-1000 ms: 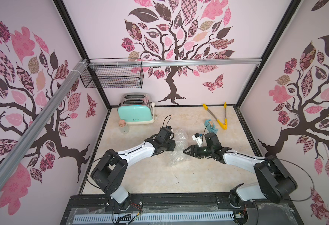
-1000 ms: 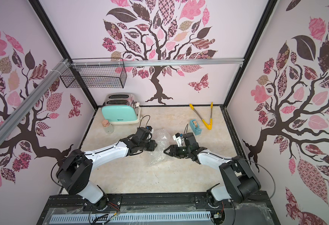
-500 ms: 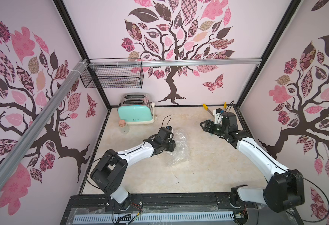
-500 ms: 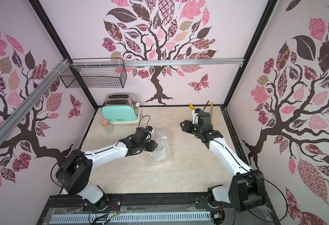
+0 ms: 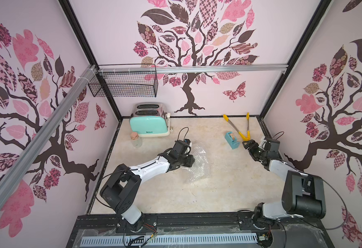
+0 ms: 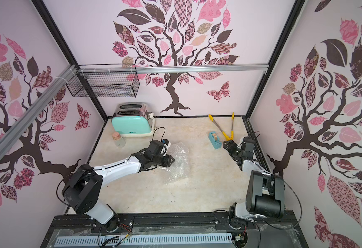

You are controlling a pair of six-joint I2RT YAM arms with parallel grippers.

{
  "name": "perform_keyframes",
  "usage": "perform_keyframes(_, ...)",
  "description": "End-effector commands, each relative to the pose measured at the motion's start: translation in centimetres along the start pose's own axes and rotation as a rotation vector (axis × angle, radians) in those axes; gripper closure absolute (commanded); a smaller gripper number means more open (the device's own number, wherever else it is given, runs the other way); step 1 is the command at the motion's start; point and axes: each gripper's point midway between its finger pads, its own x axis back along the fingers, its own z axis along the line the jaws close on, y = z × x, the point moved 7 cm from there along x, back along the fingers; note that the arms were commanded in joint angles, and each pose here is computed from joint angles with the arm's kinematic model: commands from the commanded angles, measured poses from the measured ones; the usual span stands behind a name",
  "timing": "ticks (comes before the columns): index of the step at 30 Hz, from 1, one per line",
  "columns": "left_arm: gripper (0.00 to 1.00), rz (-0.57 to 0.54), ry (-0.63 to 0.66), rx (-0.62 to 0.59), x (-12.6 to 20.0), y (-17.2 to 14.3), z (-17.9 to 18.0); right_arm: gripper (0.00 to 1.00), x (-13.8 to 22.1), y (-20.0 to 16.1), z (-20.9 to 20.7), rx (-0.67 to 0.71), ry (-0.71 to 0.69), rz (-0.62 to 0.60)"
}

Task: Wrap mugs in bubble wrap
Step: Wrap the mug in bubble wrap, then tear off the tape using the Tape Cutter.

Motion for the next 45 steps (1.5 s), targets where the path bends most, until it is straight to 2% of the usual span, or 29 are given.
perform_keyframes(1,0.62,0.051,-0.031,0.004,-0.9,-1.2,0.0,0.09,-1.9,1.4,0.2,0.011,0.117,-0.068)
perform_keyframes(4,0.62,0.052,-0.034,0.003,-0.8,-1.2,-0.1,0.02,-3.8,1.0,-0.5,-0.006,0.194,-0.04)
perform_keyframes(10,0.62,0.049,-0.039,0.007,-0.8,-1.3,-0.1,0.03,-6.8,0.4,-1.4,-0.063,0.309,0.054)
perform_keyframes(15,0.62,0.056,-0.052,0.013,-1.2,-1.4,-0.2,0.08,-7.5,-0.5,-2.0,-0.116,0.352,0.106)
perform_keyframes(23,0.62,0.05,-0.063,0.01,-1.1,-1.3,-0.5,0.12,-6.6,-1.4,-1.9,-0.122,0.342,0.144)
perform_keyframes(34,0.63,0.047,-0.066,0.0,-0.9,-1.4,-0.8,0.15,-5.2,-1.3,-0.7,-0.105,0.37,0.129)
perform_keyframes(45,0.63,0.045,-0.069,-0.007,-0.8,-1.4,-1.0,0.28,-4.2,-1.2,0.1,-0.105,0.412,0.116)
